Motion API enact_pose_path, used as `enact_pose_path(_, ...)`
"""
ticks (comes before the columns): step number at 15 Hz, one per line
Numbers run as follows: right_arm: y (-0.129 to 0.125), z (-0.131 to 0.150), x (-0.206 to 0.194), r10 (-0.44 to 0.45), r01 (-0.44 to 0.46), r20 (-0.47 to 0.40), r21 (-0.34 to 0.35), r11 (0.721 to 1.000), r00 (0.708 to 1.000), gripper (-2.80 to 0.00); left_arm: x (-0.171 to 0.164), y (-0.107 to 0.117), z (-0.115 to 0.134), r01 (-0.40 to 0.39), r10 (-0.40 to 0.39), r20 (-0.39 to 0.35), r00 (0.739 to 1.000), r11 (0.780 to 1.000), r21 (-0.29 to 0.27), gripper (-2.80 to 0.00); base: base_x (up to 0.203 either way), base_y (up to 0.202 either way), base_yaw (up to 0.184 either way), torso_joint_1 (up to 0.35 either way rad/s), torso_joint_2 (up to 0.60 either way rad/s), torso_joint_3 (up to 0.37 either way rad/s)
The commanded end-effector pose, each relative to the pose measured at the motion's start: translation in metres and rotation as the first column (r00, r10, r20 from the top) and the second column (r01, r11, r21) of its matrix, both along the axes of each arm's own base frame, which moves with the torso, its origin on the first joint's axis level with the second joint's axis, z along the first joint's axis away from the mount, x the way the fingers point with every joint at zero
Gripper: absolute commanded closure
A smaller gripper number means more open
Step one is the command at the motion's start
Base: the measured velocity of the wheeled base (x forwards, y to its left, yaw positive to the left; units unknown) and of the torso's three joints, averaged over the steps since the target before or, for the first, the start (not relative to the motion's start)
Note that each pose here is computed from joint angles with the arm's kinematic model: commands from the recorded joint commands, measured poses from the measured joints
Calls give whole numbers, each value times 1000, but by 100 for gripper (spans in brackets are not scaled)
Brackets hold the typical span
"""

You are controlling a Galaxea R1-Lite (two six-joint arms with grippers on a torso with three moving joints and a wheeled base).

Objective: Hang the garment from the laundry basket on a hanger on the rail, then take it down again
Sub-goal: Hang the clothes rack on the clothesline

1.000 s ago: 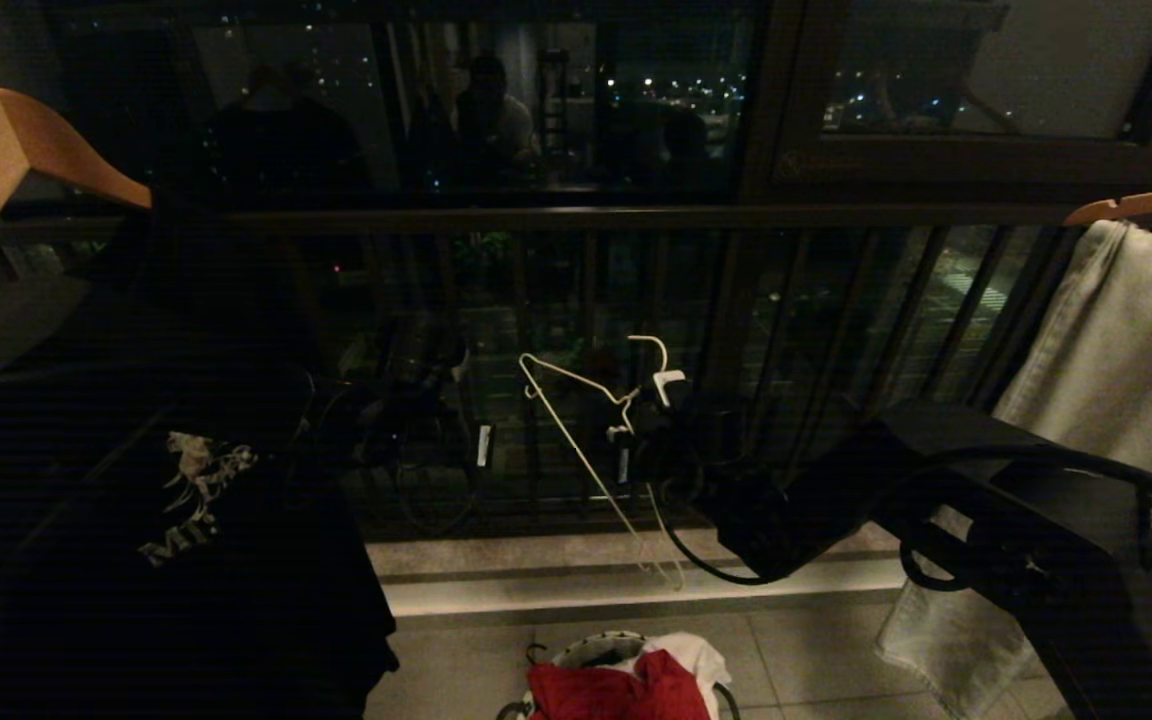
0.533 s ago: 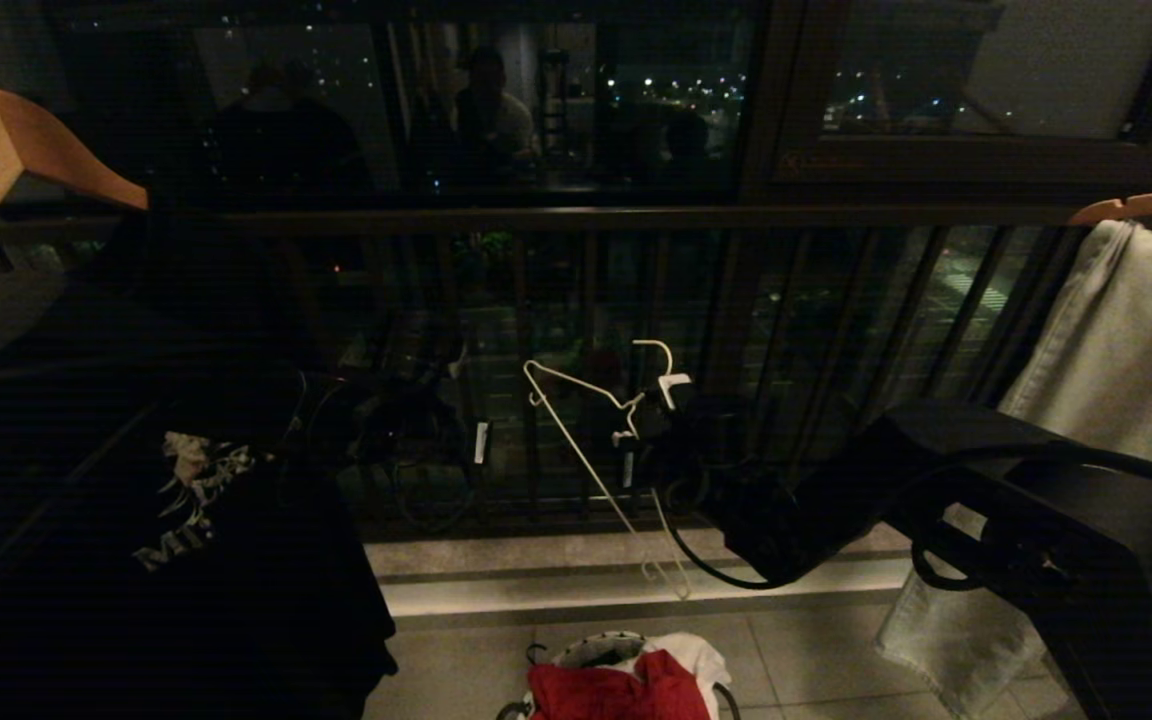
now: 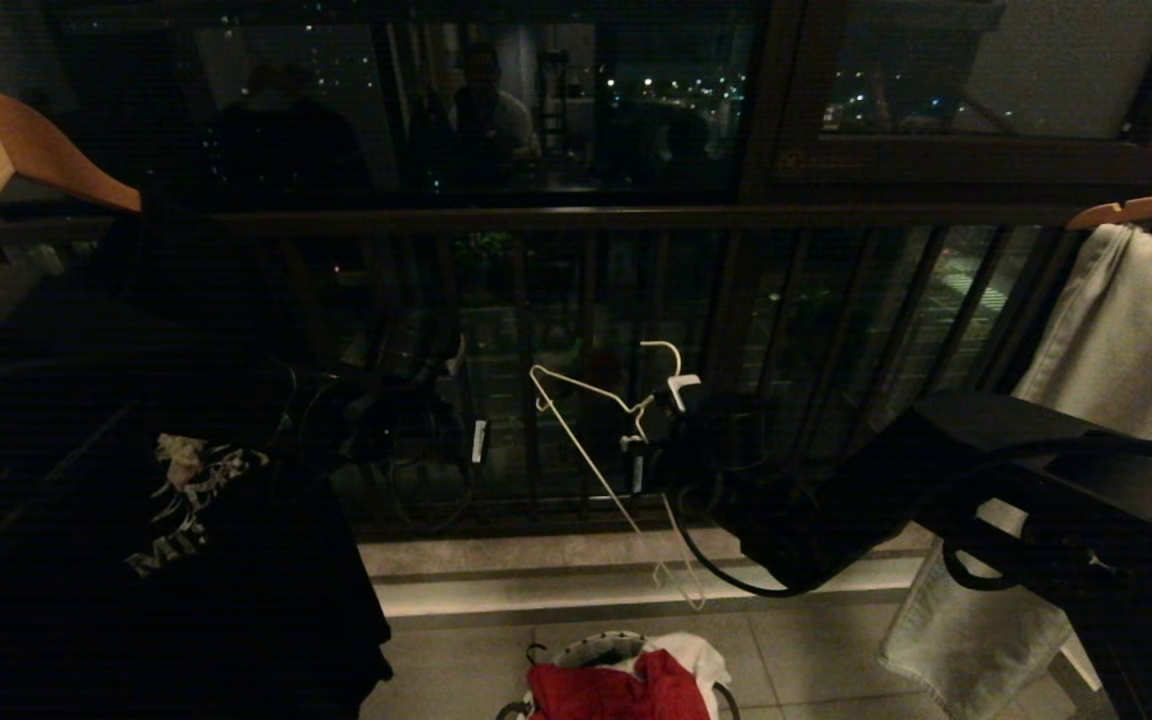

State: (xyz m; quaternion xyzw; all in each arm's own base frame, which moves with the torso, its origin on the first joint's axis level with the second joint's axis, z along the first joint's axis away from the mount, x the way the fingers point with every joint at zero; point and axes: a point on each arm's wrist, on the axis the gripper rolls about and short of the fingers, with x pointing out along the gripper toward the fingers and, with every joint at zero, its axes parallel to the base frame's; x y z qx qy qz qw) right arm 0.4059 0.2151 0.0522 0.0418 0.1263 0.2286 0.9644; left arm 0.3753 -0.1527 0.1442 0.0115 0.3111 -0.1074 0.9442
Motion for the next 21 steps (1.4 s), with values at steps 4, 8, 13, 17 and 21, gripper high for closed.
enact_pose_path(4,-23,14,-34,-29,29,-23,-18,999,999,0,-10,4,7,-4,6,-26,1000,997,71,0,0,0,0,0,0,0)
enact_pose_path(8,-42,24,-68,-67,66,-22,-32,997,998,0,-28,9,12,33,-29,-33,999,990,137,0,0,0,0,0,0,0)
enact_pose_path(13,-68,74,-115,-129,133,84,-40,990,988,0,-52,17,41,42,-46,30,998,990,132,0,0,0,0,0,0,0)
enact_pose_path(17,-91,112,-155,-201,215,198,-55,975,959,0,-76,25,58,79,-93,76,993,982,172,0,0,0,0,0,0,0)
enact_pose_path(21,-112,159,-195,-215,247,302,-70,967,929,0,-85,29,65,79,-97,99,990,982,172,0,0,0,0,0,0,0)
